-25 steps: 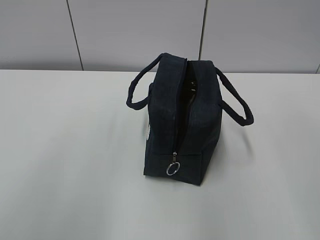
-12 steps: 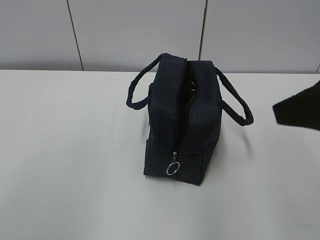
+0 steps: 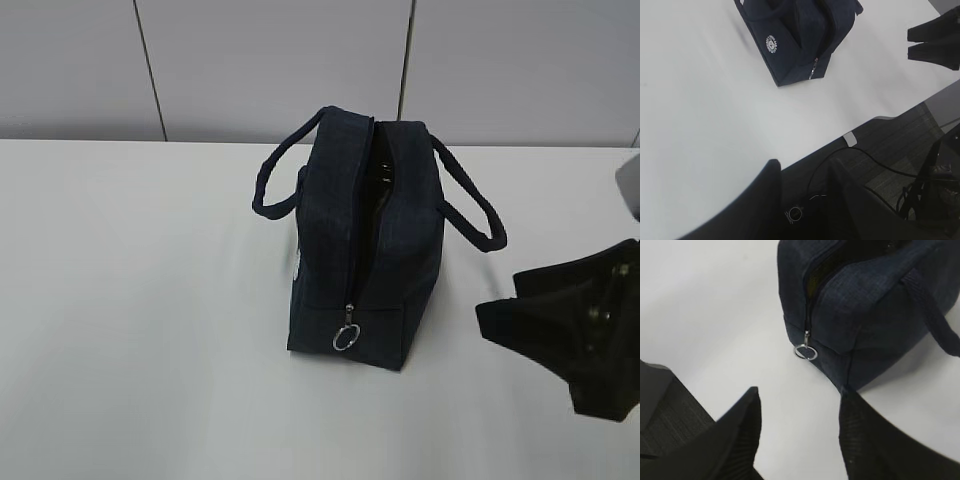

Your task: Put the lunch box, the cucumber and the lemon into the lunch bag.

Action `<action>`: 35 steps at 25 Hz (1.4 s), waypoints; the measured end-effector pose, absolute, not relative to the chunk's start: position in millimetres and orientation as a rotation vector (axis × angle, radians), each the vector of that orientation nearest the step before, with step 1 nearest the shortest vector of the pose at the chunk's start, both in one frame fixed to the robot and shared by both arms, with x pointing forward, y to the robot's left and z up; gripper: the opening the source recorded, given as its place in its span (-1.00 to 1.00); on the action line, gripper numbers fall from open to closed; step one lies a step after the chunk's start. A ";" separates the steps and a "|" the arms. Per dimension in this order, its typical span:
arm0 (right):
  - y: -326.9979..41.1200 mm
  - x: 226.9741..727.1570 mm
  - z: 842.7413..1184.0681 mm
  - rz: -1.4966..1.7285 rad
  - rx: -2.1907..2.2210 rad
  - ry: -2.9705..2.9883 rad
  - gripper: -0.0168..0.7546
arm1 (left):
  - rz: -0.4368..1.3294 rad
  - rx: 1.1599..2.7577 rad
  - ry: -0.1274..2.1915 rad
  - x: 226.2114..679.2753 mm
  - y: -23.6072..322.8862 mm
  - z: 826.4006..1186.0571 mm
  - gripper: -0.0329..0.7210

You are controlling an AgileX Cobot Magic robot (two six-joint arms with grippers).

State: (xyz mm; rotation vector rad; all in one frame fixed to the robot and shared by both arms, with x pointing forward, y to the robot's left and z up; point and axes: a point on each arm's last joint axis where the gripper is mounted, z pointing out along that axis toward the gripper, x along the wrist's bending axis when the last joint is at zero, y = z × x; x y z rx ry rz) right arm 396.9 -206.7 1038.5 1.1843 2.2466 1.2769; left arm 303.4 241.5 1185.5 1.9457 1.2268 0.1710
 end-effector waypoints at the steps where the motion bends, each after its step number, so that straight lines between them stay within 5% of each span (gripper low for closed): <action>1: -205.9 396.1 1035.6 1.299 1.152 2.244 0.03 | 0.171 1.946 1.227 303.4 241.5 1185.5 -0.36; 15: -189.5 395.0 983.1 1.455 0.945 2.330 0.03 | 0.217 1.958 1.240 305.3 244.4 1184.6 -0.36; 35: -157.4 470.2 932.7 1.302 1.137 2.528 0.03 | 0.276 1.972 1.256 307.6 248.1 1183.7 -0.37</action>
